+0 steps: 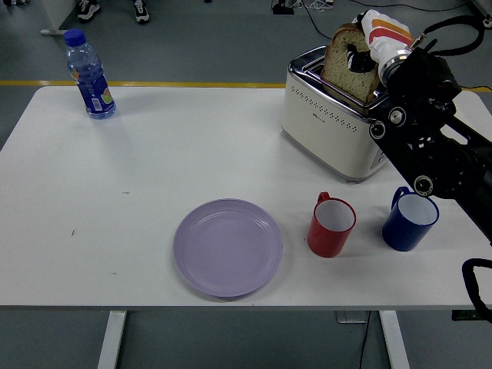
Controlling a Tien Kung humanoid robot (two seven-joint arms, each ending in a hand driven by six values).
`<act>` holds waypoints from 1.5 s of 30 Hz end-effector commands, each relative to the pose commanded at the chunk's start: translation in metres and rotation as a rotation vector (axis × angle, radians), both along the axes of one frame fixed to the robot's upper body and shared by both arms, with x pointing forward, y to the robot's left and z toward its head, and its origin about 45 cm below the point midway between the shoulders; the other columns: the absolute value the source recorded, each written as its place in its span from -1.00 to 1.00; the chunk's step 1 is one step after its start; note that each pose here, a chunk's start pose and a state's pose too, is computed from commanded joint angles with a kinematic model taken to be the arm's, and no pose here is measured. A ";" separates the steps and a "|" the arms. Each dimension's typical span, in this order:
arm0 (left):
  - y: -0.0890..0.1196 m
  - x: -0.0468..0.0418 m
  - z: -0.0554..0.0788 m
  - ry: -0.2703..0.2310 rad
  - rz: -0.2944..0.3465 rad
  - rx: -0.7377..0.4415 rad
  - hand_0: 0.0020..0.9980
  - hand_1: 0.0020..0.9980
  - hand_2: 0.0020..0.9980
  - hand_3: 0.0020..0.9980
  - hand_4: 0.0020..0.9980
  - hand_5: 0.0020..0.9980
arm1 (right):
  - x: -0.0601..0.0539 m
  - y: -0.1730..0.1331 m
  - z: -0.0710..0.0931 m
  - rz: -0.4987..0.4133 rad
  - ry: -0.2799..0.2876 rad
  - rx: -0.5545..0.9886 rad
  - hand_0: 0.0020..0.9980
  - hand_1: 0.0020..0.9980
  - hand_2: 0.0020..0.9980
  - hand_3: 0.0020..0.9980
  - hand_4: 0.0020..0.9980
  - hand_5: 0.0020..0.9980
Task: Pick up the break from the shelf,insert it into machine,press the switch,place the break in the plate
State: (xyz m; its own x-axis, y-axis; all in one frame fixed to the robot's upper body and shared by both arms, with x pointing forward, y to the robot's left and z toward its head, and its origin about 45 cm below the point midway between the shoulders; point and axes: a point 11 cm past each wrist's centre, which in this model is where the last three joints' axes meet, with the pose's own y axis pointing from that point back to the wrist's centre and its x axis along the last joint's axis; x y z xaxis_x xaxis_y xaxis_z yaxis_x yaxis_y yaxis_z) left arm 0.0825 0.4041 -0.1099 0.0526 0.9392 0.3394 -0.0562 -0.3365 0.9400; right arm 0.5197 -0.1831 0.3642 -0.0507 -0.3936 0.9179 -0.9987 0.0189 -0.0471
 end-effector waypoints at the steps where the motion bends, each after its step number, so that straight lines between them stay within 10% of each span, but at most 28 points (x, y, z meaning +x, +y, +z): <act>1: 0.000 0.0003 0.000 0.000 0.000 0.000 0.37 0.38 0.36 0.12 -0.43 0.65 | 0.000 0.001 0.000 0.007 0.002 -0.008 -0.51 -0.35 -0.07 0.08 0.14 -0.95; 4: 0.000 0.0008 0.000 -0.001 -0.001 0.001 0.37 0.38 0.36 0.12 -0.43 0.65 | 0.000 0.003 -0.001 0.019 0.008 -0.020 -0.51 -0.35 -0.07 0.08 0.14 -0.95; 5: 0.000 0.0009 0.000 -0.001 -0.001 0.001 0.37 0.38 0.36 0.13 -0.43 0.65 | 0.001 0.003 -0.001 0.022 0.008 -0.021 0.10 0.16 0.35 0.47 0.41 -0.69; 10: 0.000 0.0009 0.000 0.000 -0.002 0.002 0.37 0.38 0.36 0.13 -0.43 0.65 | 0.001 0.004 0.002 0.035 -0.006 -0.014 0.10 0.16 0.35 0.47 0.41 -0.69; 11: 0.000 0.0007 0.000 0.000 -0.002 0.002 0.37 0.38 0.36 0.12 -0.43 0.65 | 0.001 0.004 0.003 0.037 -0.009 -0.010 0.50 0.50 0.69 0.73 0.52 -0.58; 17: 0.000 0.0006 0.000 0.000 -0.003 0.002 0.37 0.38 0.36 0.12 -0.43 0.65 | 0.001 0.003 0.004 0.040 -0.018 0.007 0.64 0.63 0.84 0.84 0.58 -0.52; 27: 0.000 -0.0014 0.000 0.002 0.001 0.002 0.37 0.38 0.36 0.12 -0.43 0.65 | -0.004 -0.022 0.016 0.006 -0.082 0.037 0.67 0.65 0.84 0.85 0.58 -0.50; 40: 0.000 -0.0050 -0.001 0.007 0.004 0.000 0.37 0.39 0.36 0.12 -0.43 0.66 | -0.038 -0.104 0.025 -0.129 -0.201 0.188 0.48 0.45 0.59 0.67 0.41 -0.37; 41: -0.001 -0.0060 -0.001 0.009 0.005 -0.001 0.37 0.39 0.36 0.12 -0.43 0.66 | -0.043 -0.113 0.024 -0.148 -0.214 0.204 0.02 0.00 0.15 0.53 -0.12 -0.59; 45: -0.001 -0.0076 -0.002 0.013 0.004 -0.003 0.37 0.39 0.36 0.12 -0.43 0.66 | -0.054 -0.126 0.020 -0.168 -0.226 0.199 0.02 0.00 0.15 0.53 -0.12 -0.59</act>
